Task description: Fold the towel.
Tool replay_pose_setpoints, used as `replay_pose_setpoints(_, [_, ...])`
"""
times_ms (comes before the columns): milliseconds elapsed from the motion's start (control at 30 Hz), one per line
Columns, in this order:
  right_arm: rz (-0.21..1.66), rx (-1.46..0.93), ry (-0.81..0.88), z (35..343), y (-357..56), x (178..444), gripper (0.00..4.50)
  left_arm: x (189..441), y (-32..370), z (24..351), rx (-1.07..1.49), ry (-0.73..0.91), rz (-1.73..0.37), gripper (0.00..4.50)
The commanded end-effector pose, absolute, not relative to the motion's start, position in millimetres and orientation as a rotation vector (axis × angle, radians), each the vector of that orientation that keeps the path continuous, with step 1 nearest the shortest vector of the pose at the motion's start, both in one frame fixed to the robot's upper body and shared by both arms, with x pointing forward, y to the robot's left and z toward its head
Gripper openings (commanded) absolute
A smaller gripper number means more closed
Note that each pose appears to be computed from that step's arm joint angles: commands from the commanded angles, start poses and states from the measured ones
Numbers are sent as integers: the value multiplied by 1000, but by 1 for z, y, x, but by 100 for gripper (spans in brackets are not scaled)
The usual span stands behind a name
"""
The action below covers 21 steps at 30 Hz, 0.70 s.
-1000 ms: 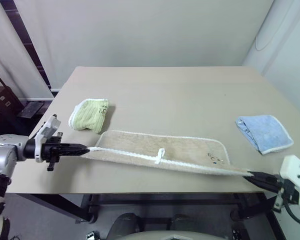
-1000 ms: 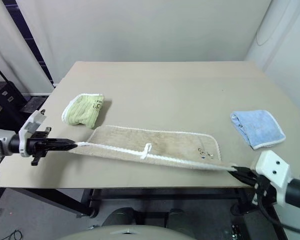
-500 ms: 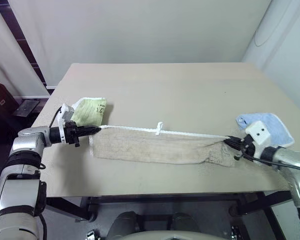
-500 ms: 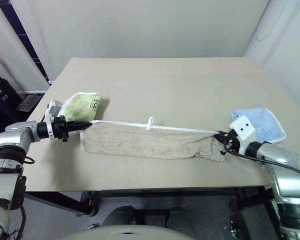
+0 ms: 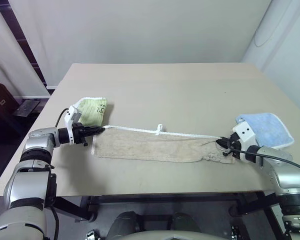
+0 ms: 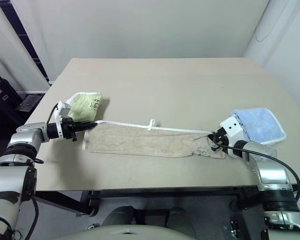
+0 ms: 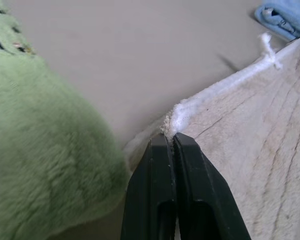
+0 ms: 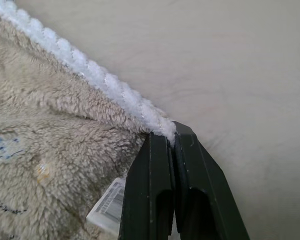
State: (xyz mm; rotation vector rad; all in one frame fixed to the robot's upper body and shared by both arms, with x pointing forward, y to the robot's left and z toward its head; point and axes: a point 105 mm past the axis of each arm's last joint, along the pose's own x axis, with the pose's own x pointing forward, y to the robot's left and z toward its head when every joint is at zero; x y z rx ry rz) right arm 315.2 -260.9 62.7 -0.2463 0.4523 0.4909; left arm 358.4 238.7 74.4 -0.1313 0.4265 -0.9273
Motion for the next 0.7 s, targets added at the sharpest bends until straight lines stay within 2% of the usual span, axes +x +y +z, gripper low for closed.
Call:
replay_pose_setpoints(33, [493, -197, 378, 81, -257, 324, 68, 366, 238, 91, -138, 379, -928, 75])
replay_pose_setpoints(67, [499, -182, 363, 85, -255, 325, 93, 366, 238, 90, -146, 383, -924, 101])
replay_pose_setpoints(267, [505, -163, 321, 95, -249, 331, 315, 372, 240, 91, -154, 362, -874, 323])
replay_pose_setpoints(367, [406, -98, 291, 107, -263, 340, 425, 376, 242, 99, -148, 294, -847, 428])
replay_pose_setpoints(400, [374, -66, 280, 112, -269, 342, 448, 376, 243, 101, -147, 280, -851, 430])
replay_pose_setpoints(533, [289, 23, 225, 130, -287, 337, 448, 369, 239, 108, -171, 249, -925, 430])
replay_pose_setpoints(700, [398, 286, 256, 137, -273, 309, 448, 354, 226, 114, -224, 251, -1079, 430])
